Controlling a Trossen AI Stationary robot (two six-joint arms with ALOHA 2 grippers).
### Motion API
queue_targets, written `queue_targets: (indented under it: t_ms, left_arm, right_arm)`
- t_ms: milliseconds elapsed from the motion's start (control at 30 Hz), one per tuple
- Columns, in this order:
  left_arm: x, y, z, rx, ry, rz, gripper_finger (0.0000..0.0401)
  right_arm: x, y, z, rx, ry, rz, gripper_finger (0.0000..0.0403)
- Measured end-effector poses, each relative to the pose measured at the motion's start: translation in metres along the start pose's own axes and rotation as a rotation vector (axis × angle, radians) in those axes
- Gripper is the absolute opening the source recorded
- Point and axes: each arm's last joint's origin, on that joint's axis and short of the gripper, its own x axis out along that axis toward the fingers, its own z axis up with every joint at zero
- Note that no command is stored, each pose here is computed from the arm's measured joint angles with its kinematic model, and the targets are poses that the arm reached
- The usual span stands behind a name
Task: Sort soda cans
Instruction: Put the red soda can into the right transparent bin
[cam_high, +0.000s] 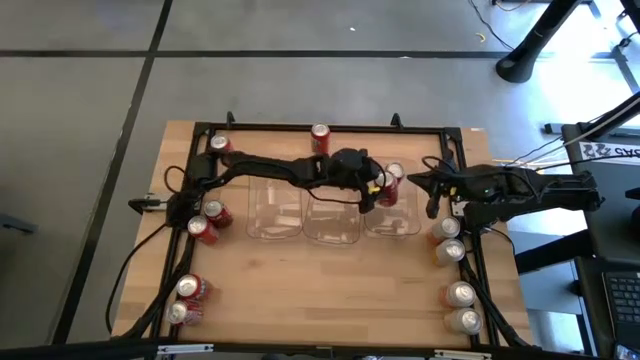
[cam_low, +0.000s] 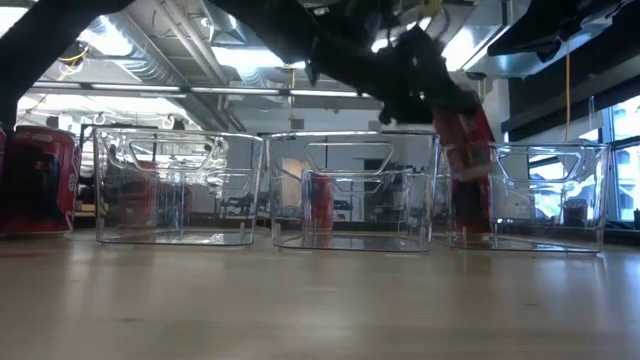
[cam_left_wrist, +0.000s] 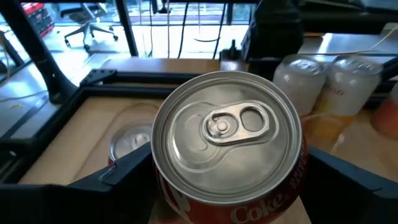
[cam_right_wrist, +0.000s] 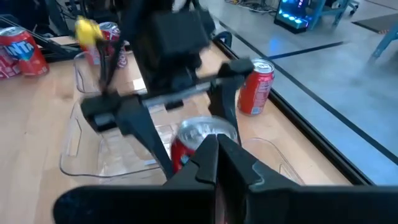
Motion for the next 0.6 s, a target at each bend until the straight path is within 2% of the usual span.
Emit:
queue_targets:
  t_ms: [300,600]
  left_arm:
    - [0.024,-0.009,-0.020,-0.018,-0.073,-0.001,0.0305]
    - [0.046,-0.011,-0.044,-0.016,-0.001,-0.002,0.0306]
  right_arm:
    - [0.006,0.003,-0.001,-0.013,0.029,-0.005,0.0007]
    - [0.008,0.004,-0.001,-0.016,0.035,0.001,0.0007]
